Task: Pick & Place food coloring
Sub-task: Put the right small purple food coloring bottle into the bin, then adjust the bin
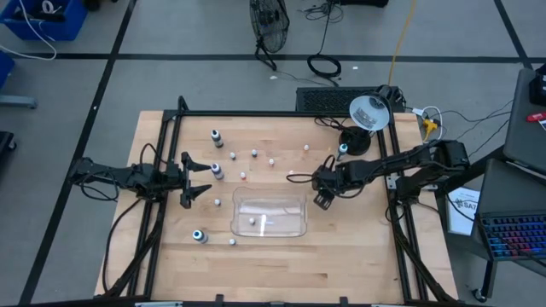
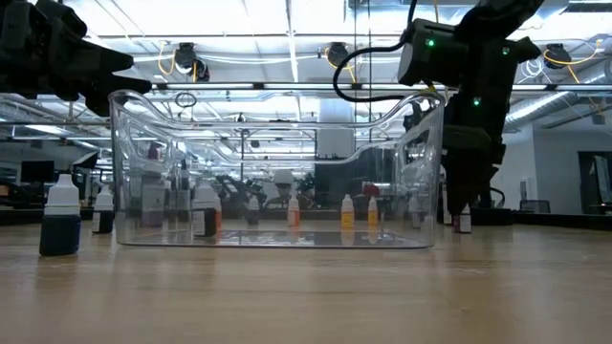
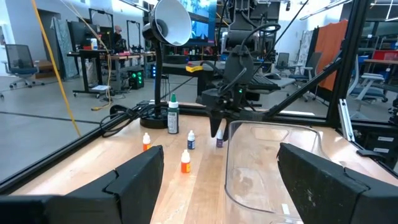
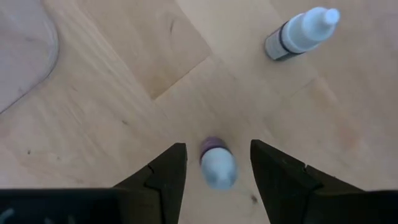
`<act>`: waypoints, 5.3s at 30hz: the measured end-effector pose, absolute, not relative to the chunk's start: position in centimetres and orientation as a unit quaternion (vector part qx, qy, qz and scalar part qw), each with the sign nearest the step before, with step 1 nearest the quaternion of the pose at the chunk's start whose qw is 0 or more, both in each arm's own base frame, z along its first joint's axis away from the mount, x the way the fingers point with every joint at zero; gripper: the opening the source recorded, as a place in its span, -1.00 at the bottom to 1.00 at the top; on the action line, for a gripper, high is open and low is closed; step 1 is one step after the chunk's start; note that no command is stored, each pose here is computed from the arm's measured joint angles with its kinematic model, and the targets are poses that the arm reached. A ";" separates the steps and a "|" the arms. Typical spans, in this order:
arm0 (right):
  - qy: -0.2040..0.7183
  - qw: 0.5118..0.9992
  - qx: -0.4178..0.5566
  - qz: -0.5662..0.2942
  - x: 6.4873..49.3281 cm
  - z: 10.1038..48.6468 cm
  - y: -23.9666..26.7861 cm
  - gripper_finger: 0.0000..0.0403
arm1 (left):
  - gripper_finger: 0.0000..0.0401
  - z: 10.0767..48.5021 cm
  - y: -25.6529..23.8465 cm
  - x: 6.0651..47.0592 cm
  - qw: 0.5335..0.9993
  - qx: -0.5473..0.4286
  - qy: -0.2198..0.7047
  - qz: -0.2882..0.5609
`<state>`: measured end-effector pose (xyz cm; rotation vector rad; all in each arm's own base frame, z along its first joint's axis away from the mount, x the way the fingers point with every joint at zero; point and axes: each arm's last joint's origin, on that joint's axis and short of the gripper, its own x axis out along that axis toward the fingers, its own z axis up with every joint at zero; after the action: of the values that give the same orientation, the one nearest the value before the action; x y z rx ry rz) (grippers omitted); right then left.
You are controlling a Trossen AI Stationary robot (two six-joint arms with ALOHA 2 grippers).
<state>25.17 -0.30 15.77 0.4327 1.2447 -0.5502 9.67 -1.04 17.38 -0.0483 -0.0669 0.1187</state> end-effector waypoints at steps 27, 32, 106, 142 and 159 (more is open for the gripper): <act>0.586 0.758 0.169 -0.231 25.0 15.8 0.6 -0.78 | 0.55 17.4 -1.0 9.7 0.997 -0.024 -0.033 0.059; 0.573 0.775 0.153 -0.218 24.6 16.7 1.7 -0.78 | 0.55 17.4 -1.0 9.7 0.997 -0.024 -0.033 0.059; 0.641 0.767 -0.025 -0.002 41.8 17.3 10.2 -0.78 | 0.55 17.4 -1.0 9.7 0.997 -0.024 -0.033 0.059; 0.591 0.805 0.024 -0.039 41.3 20.9 10.5 -0.21 | 0.55 17.4 -1.0 9.7 0.997 -0.024 -0.033 0.059; 0.633 0.769 0.025 -0.083 36.6 22.8 9.5 -0.61 | 0.55 17.4 -1.0 9.7 0.997 -0.024 -0.033 0.059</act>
<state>36.61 9.49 22.83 0.0549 1.3730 -0.1807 9.67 -1.03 17.38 -0.0480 -0.0666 0.1190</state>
